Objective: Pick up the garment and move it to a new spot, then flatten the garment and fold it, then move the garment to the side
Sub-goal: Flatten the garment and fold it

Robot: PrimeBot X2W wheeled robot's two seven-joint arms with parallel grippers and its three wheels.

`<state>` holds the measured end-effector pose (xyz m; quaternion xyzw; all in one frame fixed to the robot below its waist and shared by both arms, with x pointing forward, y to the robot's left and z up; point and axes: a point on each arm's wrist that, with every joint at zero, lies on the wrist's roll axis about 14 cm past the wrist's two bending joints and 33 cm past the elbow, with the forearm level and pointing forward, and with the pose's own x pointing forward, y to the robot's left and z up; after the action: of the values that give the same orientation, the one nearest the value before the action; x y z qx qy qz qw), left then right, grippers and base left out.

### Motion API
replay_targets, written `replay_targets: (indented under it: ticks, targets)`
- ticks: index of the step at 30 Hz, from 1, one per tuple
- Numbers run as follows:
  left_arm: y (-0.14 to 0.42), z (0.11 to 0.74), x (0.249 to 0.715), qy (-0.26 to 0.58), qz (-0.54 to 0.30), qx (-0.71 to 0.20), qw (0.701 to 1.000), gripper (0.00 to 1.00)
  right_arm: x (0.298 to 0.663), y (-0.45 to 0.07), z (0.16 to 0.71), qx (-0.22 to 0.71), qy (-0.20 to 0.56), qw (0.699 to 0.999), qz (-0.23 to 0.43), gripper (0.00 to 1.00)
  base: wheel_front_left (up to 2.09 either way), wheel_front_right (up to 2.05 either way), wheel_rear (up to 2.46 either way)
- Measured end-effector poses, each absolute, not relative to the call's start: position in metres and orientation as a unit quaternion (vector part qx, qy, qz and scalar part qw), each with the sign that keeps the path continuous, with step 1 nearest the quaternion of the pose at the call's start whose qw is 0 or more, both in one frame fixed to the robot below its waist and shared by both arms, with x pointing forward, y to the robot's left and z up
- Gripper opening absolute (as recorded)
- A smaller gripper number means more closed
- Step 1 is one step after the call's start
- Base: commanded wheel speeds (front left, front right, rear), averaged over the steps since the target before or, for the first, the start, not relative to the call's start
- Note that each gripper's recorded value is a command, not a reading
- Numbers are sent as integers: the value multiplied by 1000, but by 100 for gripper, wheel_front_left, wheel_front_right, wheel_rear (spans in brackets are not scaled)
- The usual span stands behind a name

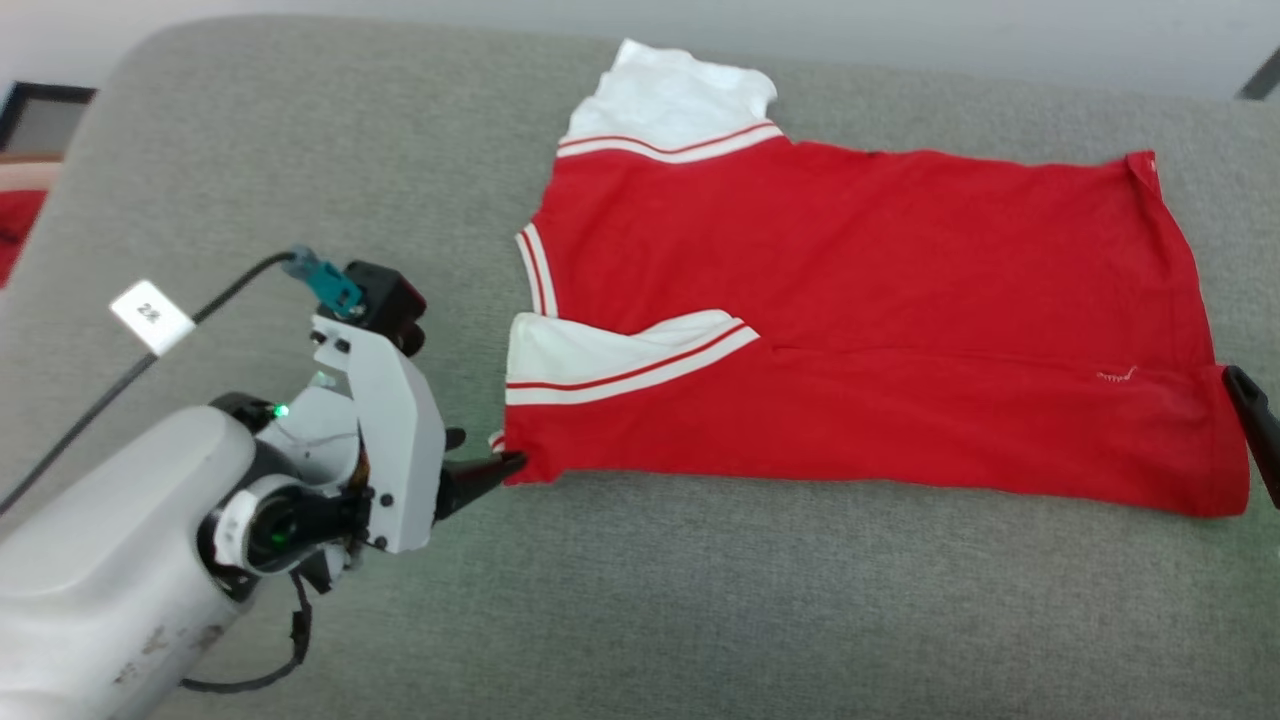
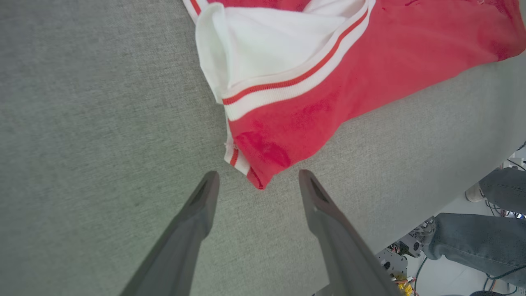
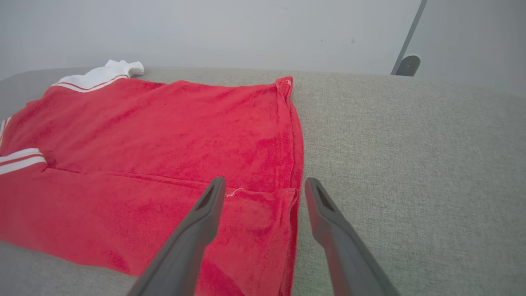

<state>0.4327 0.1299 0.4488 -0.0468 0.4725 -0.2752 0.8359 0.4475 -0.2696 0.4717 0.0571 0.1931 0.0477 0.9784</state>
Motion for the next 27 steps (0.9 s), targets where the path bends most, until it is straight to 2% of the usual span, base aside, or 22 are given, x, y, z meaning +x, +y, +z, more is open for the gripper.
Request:
replay_targets:
  ticks: [13,14,15,16,17,22,27]
  targets:
    - [118,386,453,530,-268,-80,800,100,447,-294,461,37,220,975,21,100,0,0,0]
    - [116,385,454,531,-272,-88,798,84,446,-296,461,35,223,974,19,100,0,0,0]
    - [114,384,455,531,-275,-97,795,47,445,-297,460,33,228,973,19,100,0,0,0]
    - [114,384,455,531,-275,-97,795,15,445,-297,460,33,228,973,19,100,0,0,0]
    - [113,384,456,532,-277,-106,793,0,444,-297,459,30,235,971,20,100,0,0,0]
    - [104,387,454,528,-290,-122,789,0,431,-287,444,19,312,949,50,100,0,0,0]
    - [103,388,454,522,-294,-125,791,0,416,-281,430,-13,409,909,84,100,0,0,0]
